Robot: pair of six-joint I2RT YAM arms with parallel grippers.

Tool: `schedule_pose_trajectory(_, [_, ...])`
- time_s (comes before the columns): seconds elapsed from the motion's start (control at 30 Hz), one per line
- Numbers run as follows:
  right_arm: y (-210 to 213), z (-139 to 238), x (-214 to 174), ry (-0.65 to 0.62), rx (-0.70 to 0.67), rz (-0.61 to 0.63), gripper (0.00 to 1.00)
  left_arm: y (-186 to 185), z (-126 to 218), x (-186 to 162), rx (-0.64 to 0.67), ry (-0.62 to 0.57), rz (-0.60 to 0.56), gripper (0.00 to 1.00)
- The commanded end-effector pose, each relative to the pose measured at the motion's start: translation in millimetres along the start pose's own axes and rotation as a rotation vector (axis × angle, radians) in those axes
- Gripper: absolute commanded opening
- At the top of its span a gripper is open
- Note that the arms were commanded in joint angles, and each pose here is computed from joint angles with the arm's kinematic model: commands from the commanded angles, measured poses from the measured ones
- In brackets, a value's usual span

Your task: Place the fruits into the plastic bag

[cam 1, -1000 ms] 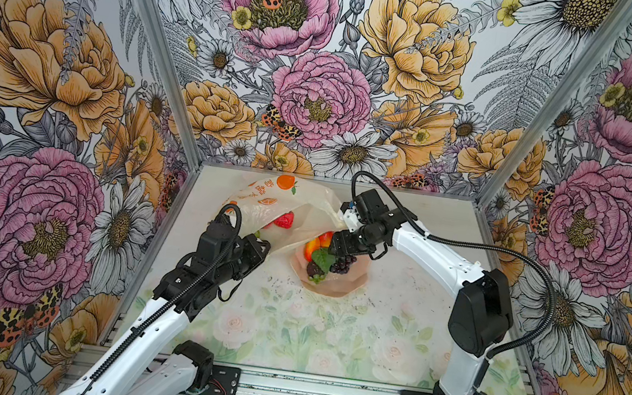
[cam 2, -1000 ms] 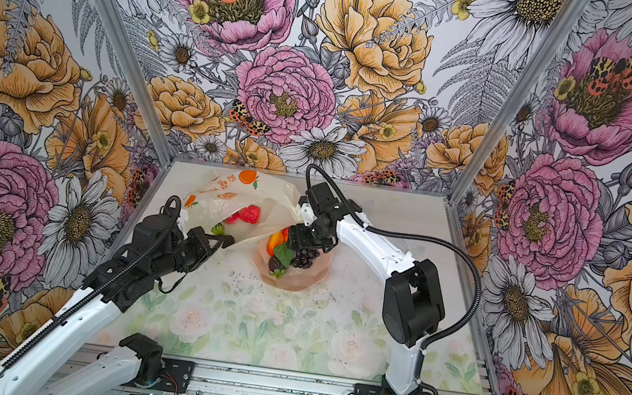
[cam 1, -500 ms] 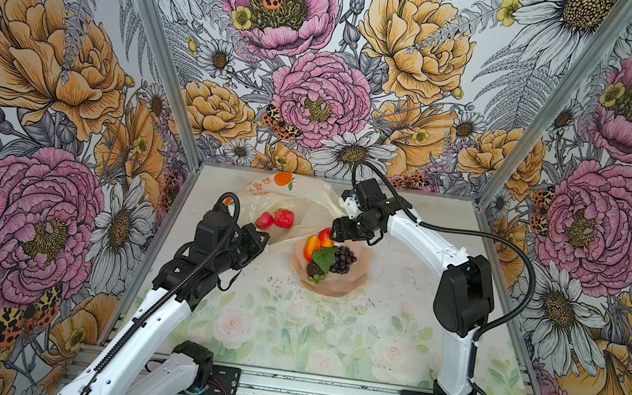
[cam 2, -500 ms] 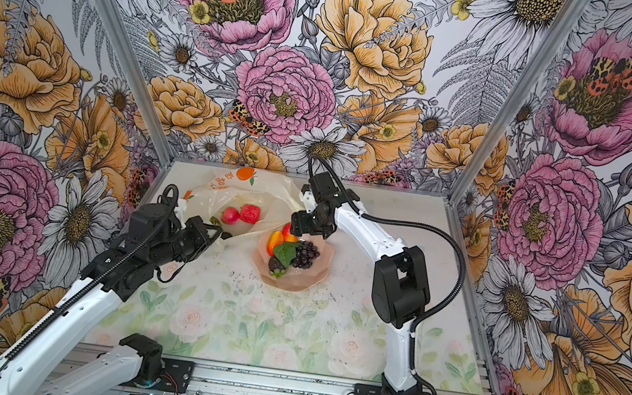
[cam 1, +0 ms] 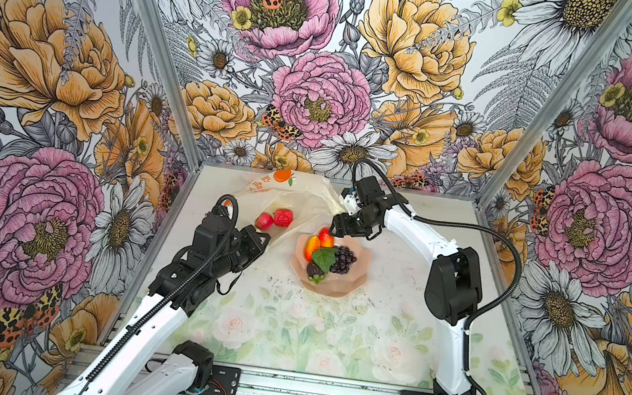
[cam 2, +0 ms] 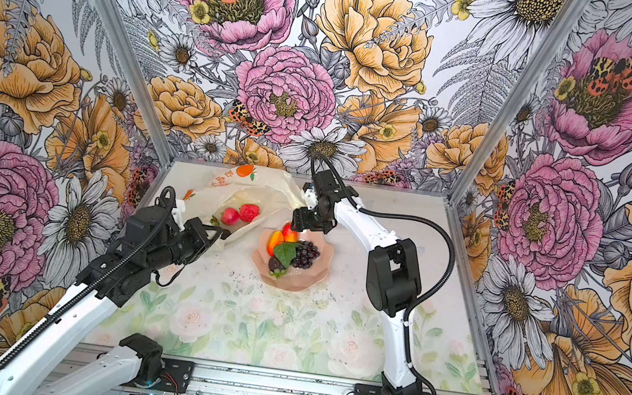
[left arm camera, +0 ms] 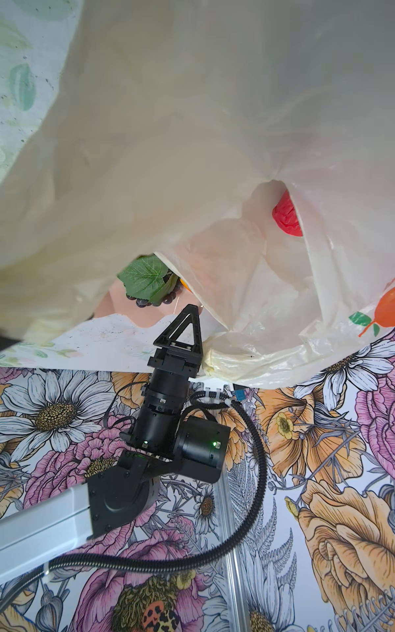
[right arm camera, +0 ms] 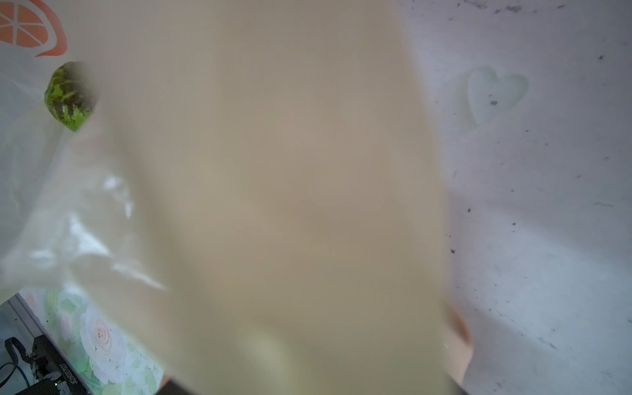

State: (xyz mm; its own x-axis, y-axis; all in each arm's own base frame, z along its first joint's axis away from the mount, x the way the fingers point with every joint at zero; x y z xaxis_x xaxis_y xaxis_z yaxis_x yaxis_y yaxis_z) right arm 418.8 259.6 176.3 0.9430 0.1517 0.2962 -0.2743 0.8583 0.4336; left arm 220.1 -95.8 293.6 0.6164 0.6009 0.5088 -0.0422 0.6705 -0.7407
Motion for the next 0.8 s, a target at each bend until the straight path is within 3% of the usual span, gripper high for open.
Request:
schedule_pose_trajectory(0.0, [6.8, -4.5, 6.8, -0.008, 0.033, 0.033, 0.74, 1.5, -2.1, -2.5, 0.024, -0.013, 0.005, 0.0])
schedule_pose_trajectory(0.77, [17.5, -49.8, 14.8, 0.012, 0.005, 0.02, 0.73, 2.0, -5.9, -7.6, 0.04, 0.02, 0.004, 0.0])
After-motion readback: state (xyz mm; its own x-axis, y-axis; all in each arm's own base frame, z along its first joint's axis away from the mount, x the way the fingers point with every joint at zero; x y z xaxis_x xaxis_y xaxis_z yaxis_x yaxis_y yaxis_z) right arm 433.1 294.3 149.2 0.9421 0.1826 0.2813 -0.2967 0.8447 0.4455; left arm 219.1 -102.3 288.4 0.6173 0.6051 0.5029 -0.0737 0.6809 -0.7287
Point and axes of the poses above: each gripper's point midway between its finger pads, its own z axis back along the fingers, its own y axis along the line the jaws close on, x = y × z, the point moved 7 cm from there along z, back along the fingers, and after that the axes turned 10 degrees about -z, right-handed, at the moved point
